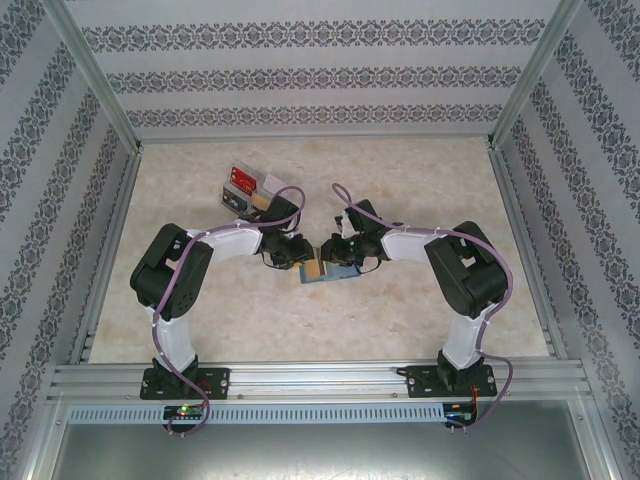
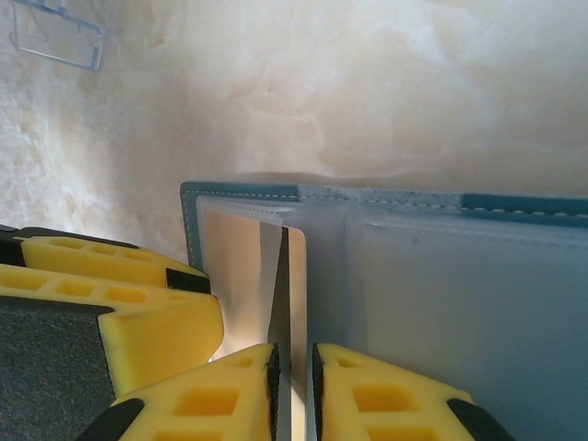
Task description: Take the credit cards out of the card holder
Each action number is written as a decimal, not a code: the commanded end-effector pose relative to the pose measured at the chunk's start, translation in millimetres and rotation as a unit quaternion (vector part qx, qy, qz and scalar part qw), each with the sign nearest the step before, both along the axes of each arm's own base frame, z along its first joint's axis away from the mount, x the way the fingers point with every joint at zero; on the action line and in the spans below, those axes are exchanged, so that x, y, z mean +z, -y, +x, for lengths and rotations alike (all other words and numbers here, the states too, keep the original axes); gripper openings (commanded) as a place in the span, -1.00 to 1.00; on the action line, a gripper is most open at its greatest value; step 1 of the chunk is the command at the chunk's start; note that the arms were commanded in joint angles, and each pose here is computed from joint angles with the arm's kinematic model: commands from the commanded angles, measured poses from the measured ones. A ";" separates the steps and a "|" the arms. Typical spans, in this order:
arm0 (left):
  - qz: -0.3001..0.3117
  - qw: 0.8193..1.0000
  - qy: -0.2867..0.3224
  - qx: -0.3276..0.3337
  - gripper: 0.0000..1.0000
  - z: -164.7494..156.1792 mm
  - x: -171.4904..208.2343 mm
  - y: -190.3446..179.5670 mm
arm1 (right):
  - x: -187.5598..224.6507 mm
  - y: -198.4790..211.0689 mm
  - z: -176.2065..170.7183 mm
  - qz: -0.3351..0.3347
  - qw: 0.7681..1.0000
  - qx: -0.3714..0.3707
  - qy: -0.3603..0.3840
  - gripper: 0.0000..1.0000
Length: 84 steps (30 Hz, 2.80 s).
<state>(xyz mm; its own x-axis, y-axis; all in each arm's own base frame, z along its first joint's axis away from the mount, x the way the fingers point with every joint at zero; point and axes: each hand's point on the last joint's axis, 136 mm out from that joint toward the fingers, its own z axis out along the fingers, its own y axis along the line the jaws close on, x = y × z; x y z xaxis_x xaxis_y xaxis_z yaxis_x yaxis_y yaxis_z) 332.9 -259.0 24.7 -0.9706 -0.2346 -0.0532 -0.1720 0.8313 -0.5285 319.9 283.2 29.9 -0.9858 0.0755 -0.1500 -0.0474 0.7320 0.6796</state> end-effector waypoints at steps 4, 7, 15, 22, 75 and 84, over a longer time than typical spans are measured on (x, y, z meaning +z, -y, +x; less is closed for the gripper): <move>0.039 0.998 -0.043 0.007 -0.42 -20.0 -32.1 -13.6 | -2.5 -1.1 -1.7 0.014 1.000 0.003 -0.008 -0.60; 0.039 0.998 -0.041 0.005 -0.45 -19.8 -30.9 -13.3 | -0.9 -1.4 -1.7 0.019 1.000 0.003 -0.005 -0.66; 0.027 0.999 -0.037 -0.004 -0.41 -17.7 -22.2 -8.8 | 6.5 6.6 -0.6 0.018 1.000 -0.006 0.009 -0.96; -0.003 1.000 0.000 -0.022 -0.08 -9.4 18.5 -0.6 | 17.2 31.9 -2.7 0.017 0.999 -0.031 0.028 -1.00; -0.198 0.969 0.141 -0.038 -1.00 12.5 137.5 23.3 | 95.6 70.9 12.8 0.116 0.986 -0.055 0.103 -0.33; 0.070 0.984 0.157 0.040 -1.00 11.2 139.7 -66.1 | 76.6 108.9 15.4 -0.034 0.987 -0.073 0.139 0.57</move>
